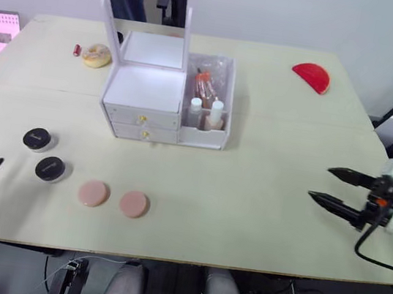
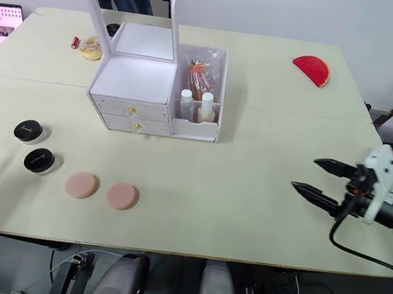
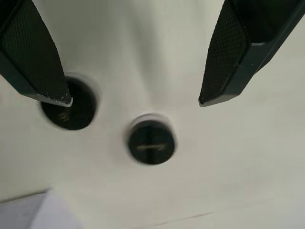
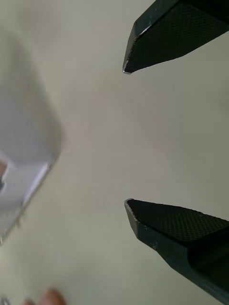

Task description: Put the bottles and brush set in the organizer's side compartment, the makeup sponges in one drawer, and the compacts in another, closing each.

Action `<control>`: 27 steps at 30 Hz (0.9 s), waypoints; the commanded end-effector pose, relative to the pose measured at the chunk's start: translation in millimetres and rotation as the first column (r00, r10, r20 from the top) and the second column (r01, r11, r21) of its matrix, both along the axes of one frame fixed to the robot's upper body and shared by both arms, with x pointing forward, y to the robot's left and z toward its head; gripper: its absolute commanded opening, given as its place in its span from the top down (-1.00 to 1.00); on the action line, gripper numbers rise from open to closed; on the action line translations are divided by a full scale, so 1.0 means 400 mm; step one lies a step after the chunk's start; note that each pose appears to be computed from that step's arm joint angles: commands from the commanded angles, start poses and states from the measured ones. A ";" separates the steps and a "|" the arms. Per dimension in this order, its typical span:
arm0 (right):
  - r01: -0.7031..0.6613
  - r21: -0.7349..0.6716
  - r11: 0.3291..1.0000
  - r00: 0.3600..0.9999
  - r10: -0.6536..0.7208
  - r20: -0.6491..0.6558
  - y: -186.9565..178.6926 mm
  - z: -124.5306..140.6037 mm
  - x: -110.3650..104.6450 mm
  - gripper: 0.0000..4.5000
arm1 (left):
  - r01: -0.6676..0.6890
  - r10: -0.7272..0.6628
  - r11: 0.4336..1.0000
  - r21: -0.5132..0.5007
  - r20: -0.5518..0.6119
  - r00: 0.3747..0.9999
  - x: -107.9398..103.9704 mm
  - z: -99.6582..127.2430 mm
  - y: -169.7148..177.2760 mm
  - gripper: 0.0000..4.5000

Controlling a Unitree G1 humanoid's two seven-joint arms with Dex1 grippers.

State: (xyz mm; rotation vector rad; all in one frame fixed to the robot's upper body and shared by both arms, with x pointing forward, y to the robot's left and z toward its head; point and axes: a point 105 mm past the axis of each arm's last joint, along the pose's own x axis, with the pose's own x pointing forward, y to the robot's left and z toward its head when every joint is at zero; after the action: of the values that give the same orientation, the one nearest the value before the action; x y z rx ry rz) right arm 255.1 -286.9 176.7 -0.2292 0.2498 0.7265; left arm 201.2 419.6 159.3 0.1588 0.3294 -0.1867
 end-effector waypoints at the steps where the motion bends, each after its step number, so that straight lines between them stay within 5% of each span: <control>1: 0.053 -0.002 0.999 0.998 -0.053 0.037 -0.059 0.013 -0.022 -0.98 | -0.100 0.095 0.992 0.072 0.063 0.993 -0.025 0.044 0.082 -1.00; 16: 0.008 0.010 1.000 0.998 -0.009 0.058 -0.011 0.006 -0.008 -0.98 | -0.049 0.045 0.997 0.052 0.081 0.996 -0.019 0.040 0.076 -1.00; 23: -0.135 0.046 0.990 0.984 0.129 0.123 0.139 0.048 0.022 -0.98 | 0.134 -0.131 0.991 -0.010 0.129 0.983 0.027 0.004 -0.147 -1.00; 27: -0.207 0.039 0.978 0.969 0.199 0.148 0.219 0.066 0.041 -0.98 | 0.121 -0.099 0.990 -0.078 0.243 0.965 0.050 -0.004 -0.307 -1.00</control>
State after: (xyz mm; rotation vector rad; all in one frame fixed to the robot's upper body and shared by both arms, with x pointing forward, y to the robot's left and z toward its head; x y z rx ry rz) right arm 271.8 -211.7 194.3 -0.2364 0.1073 0.8902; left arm 216.7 323.8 147.0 0.0964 0.1284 -0.2792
